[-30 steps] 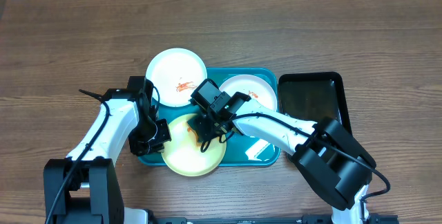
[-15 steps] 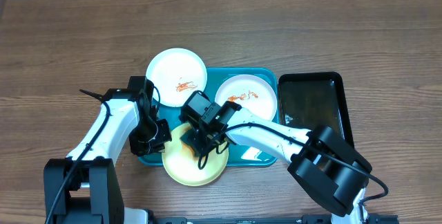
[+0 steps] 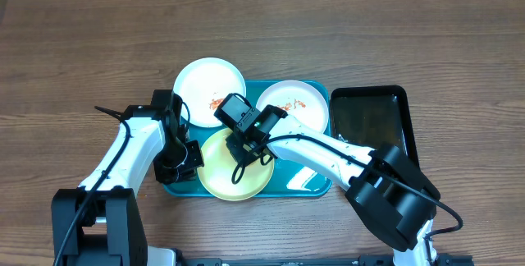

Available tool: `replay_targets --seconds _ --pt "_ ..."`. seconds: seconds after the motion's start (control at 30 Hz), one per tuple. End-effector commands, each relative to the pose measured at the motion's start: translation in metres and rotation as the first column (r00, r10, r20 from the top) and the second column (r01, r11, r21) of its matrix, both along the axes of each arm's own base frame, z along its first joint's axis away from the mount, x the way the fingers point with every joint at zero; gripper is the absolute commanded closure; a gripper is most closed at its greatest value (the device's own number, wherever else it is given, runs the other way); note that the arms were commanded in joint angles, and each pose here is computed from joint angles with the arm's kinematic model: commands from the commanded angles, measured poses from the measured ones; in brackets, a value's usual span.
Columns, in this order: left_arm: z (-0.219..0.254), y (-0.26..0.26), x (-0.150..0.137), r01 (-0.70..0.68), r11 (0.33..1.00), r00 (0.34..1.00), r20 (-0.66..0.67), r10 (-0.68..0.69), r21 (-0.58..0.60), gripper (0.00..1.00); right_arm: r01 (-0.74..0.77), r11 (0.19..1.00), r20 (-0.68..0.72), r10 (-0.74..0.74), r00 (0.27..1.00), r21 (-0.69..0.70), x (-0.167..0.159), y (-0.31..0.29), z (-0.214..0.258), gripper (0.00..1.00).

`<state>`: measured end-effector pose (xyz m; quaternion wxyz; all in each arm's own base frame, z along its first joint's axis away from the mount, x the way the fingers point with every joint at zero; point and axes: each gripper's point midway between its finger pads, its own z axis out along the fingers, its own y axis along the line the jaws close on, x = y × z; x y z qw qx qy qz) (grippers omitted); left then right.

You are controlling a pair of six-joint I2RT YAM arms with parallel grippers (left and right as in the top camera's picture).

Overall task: Clean dirty plates on tray and stack at the side
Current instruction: 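Scrub the yellow plate surface with the sponge in the right gripper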

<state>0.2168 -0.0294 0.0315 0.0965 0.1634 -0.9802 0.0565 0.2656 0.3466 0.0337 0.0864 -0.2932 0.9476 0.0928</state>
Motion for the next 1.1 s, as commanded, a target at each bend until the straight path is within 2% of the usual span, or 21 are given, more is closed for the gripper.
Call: replay_targets --seconds 0.0,0.03,0.07,0.27,0.37,0.43,0.73,0.83,0.93,1.0,1.07 --pt "0.006 -0.025 0.012 0.032 0.989 0.999 0.048 -0.025 -0.146 0.95 0.008 1.000 0.003 -0.008 1.000 -0.010 0.001 0.000 0.004 0.96" --pt "0.008 -0.033 0.016 0.058 0.978 0.996 0.075 -0.043 -0.201 0.80 0.012 1.000 0.009 -0.012 1.000 -0.018 0.003 -0.002 0.004 0.96" --pt "0.011 -0.043 0.021 0.069 0.964 0.994 0.101 -0.044 -0.256 0.57 0.016 0.999 0.012 -0.016 1.000 -0.027 0.006 -0.006 0.004 0.96" --pt "0.010 -0.042 0.024 0.071 0.965 0.993 0.110 -0.044 -0.252 0.50 0.004 0.998 -0.004 -0.004 1.000 -0.059 0.007 -0.018 0.002 0.96" --pt "0.006 -0.032 0.024 0.073 0.979 0.993 0.109 -0.053 -0.191 0.48 0.004 0.999 -0.007 -0.004 1.000 -0.054 0.007 -0.017 0.002 0.96" --pt "0.005 -0.032 0.023 0.061 0.979 0.994 0.105 -0.041 -0.192 0.51 -0.001 0.999 -0.022 0.000 1.000 -0.041 0.004 -0.015 0.002 0.96" --pt "-0.007 -0.030 0.013 0.037 0.983 0.997 0.077 -0.023 -0.180 0.54 -0.002 0.999 -0.021 0.001 1.000 -0.039 0.004 -0.014 0.002 0.96" --pt "-0.009 -0.027 0.012 0.031 0.987 0.997 0.075 -0.019 -0.158 0.54 -0.059 0.997 -0.008 0.059 0.998 -0.042 0.005 -0.014 0.003 0.96" --pt "-0.010 -0.027 0.014 0.030 0.987 0.996 0.085 -0.016 -0.159 0.59 -0.126 0.991 0.007 0.126 0.992 -0.048 0.006 -0.013 0.004 0.96" --pt "-0.010 -0.027 0.016 0.027 0.987 0.996 0.091 -0.012 -0.161 0.64 -0.125 0.991 0.016 0.126 0.992 -0.054 0.008 -0.014 0.004 0.96" --pt "-0.010 -0.027 0.017 0.023 0.987 0.996 0.094 -0.008 -0.161 0.64 -0.125 0.991 0.020 0.126 0.992 -0.056 0.008 -0.014 0.004 0.96"
